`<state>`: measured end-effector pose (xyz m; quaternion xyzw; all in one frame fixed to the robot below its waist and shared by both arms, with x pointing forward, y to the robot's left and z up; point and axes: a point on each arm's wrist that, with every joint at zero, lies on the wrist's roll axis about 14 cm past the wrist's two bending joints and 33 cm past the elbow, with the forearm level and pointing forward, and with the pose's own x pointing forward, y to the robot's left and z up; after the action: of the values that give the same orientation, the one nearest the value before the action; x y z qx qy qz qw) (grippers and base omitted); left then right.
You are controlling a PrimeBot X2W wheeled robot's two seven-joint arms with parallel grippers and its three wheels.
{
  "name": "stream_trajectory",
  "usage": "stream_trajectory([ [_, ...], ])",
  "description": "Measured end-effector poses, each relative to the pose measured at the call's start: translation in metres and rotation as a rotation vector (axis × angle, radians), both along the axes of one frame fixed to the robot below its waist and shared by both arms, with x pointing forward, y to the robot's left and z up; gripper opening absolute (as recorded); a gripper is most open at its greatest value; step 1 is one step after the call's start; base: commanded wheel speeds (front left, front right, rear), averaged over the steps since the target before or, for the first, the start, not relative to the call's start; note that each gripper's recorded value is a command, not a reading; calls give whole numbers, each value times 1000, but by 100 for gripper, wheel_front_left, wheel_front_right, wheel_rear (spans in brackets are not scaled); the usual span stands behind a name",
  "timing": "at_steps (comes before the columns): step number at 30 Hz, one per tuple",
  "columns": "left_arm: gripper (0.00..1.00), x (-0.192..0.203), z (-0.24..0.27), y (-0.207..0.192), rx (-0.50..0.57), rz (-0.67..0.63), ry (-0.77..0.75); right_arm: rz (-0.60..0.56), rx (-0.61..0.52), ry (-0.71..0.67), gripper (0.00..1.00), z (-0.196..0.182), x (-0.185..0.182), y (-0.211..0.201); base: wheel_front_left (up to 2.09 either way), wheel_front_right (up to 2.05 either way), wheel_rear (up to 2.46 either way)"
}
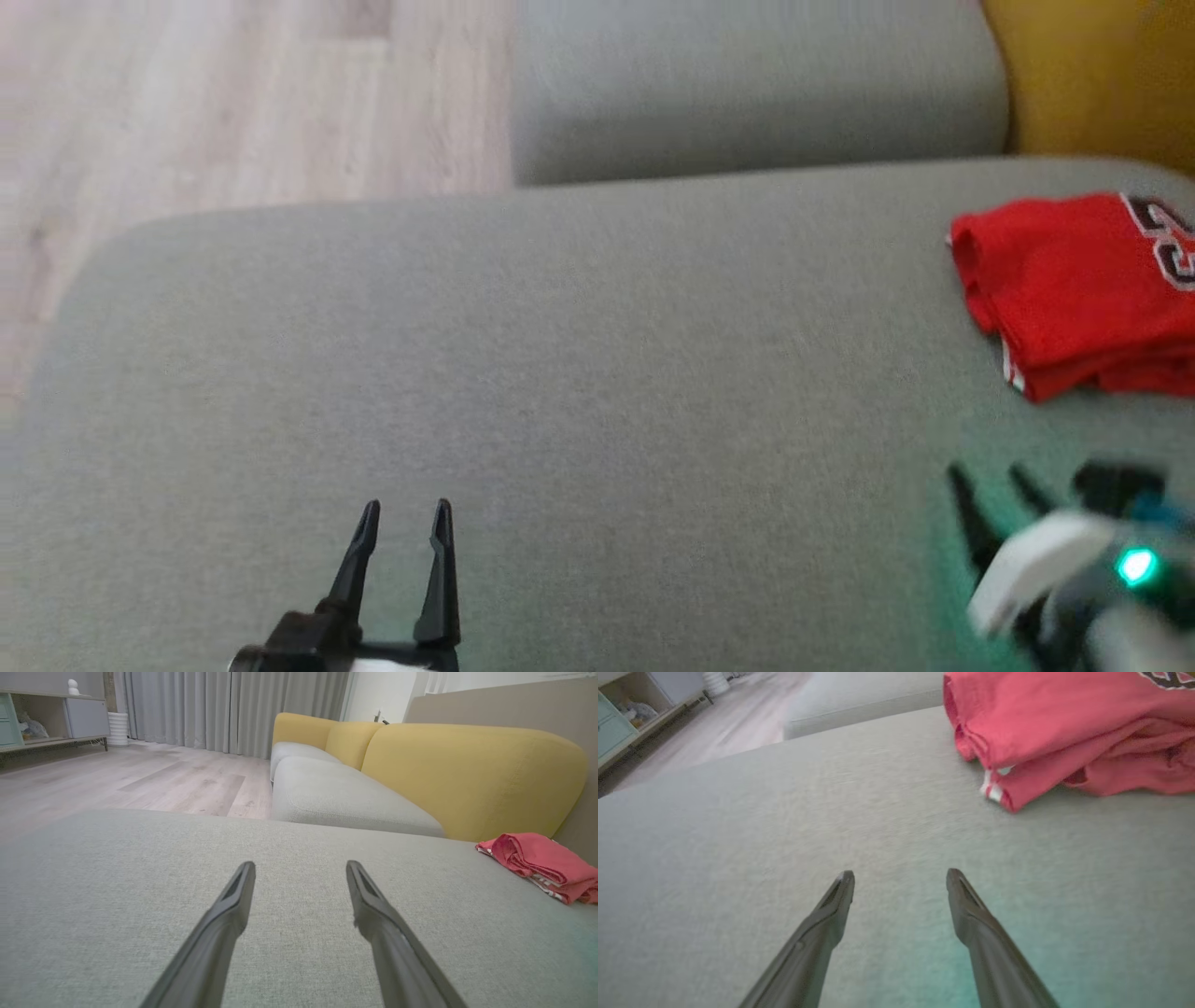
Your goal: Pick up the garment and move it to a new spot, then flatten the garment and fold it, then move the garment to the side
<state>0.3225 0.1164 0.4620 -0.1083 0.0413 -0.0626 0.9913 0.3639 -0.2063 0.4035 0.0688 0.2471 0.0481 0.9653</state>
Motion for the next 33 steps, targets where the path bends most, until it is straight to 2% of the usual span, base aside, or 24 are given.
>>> stream_trajectory([
  [3, 100, -5, 5, 4, -9, 10, -18, 28, 26, -55, 100, -4, -17, 23, 0, 0, 0],
  [4, 100, -11, 9, 9, -12, 21, -38, 65, 45, -144, 100, 0, -29, 47, 0, 0, 0],
  [6, 100, -17, 12, 15, -15, 36, -52, 167, -24, -224, 100, 4, -41, 68, 0, 0, 0],
  [9, 100, -30, 13, 22, -16, 55, -65, 179, -7, -305, 100, 20, -48, 87, 0, 0, 0],
  [11, 100, -39, 11, 23, -4, 61, -68, 172, 10, -396, 100, 45, -51, 97, 0, 0, 0],
  [14, 100, -52, 6, 30, 4, 83, -62, 139, -9, -496, 100, 72, -61, 90, 0, 0, 0],
  [17, 100, -62, 4, 32, 16, 90, -69, 116, -36, -511, 100, 73, -80, 78, 0, 0, 0],
  [21, 100, -67, 8, 35, 32, 97, -89, 104, -17, -492, 100, 66, -96, 77, 0, 0, 0],
  [33, 100, -72, 10, 34, 76, 68, -110, 72, 13, -507, 100, 70, -99, 71, 0, 0, 0],
])
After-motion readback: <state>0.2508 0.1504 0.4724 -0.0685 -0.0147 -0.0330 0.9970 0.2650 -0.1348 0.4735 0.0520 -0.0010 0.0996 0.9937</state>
